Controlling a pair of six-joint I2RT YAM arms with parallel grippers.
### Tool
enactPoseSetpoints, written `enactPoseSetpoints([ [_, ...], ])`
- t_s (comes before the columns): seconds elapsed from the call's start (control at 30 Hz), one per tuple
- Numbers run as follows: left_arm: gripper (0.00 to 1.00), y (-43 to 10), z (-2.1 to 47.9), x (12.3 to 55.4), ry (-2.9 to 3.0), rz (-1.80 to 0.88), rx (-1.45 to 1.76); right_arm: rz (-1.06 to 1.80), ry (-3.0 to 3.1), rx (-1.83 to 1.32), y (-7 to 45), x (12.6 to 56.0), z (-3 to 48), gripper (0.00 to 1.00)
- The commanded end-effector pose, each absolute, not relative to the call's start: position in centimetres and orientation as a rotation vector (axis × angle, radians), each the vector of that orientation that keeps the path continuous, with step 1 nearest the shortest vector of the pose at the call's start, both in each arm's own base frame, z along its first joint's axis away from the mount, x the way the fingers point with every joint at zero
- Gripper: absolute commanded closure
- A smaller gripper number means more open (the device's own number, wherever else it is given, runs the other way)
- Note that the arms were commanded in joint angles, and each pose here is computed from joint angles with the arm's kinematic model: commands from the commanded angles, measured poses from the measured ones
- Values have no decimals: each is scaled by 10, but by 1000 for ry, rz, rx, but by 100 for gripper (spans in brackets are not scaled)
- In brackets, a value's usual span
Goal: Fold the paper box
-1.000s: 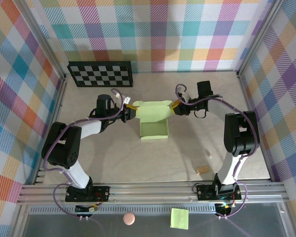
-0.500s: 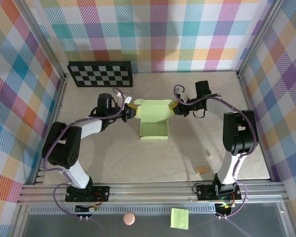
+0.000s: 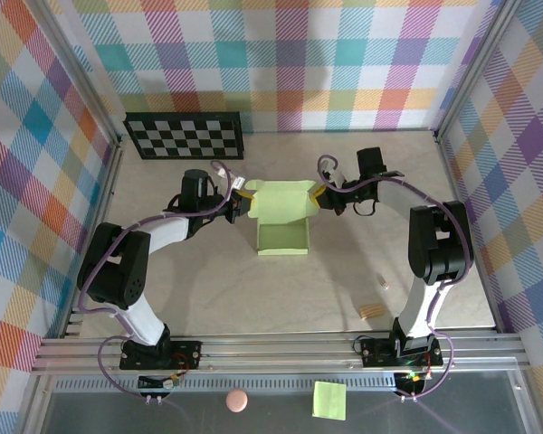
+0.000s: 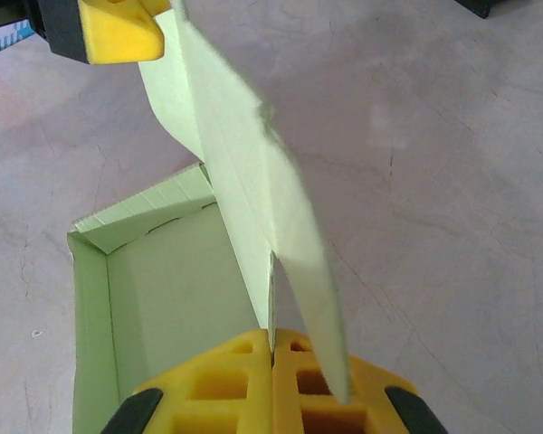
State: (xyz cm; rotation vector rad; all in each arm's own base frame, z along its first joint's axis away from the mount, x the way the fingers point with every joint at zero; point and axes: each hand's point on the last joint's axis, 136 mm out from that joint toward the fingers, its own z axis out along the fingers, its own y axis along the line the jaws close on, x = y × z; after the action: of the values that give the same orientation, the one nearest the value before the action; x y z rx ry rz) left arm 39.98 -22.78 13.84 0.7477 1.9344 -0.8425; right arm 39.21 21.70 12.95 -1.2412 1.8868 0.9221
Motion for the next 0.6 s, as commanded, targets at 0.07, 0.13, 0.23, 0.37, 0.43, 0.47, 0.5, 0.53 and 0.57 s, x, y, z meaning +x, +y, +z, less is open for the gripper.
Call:
enactPoseSetpoints([
  [0.07, 96, -232, 150, 402, 1916, -762, 763, 870, 1936, -1170, 221, 395, 148, 100],
  [0.13, 96, -234, 152, 403, 1929, -711, 752, 821, 2019, -1089, 219, 401, 148, 100],
  [0.23, 96, -235, 157, 405, 1926, -645, 706, 764, 2158, -928, 220, 407, 146, 100],
  [0.37, 96, -231, 171, 415, 1910, -639, 556, 636, 2332, -628, 213, 416, 144, 100],
  [0.43, 97, -231, 175, 419, 1908, -647, 506, 598, 2375, -451, 208, 423, 146, 100],
  [0.47, 97, -233, 176, 421, 1908, -650, 491, 597, 2379, -392, 209, 424, 148, 100],
  [0.5, 97, -234, 177, 422, 1907, -652, 477, 585, 2380, -338, 210, 425, 150, 100],
  [0.53, 96, -236, 178, 424, 1910, -651, 462, 564, 2382, -283, 211, 426, 150, 100],
  [0.57, 95, -238, 177, 425, 1914, -652, 455, 547, 2378, -249, 213, 426, 152, 100],
])
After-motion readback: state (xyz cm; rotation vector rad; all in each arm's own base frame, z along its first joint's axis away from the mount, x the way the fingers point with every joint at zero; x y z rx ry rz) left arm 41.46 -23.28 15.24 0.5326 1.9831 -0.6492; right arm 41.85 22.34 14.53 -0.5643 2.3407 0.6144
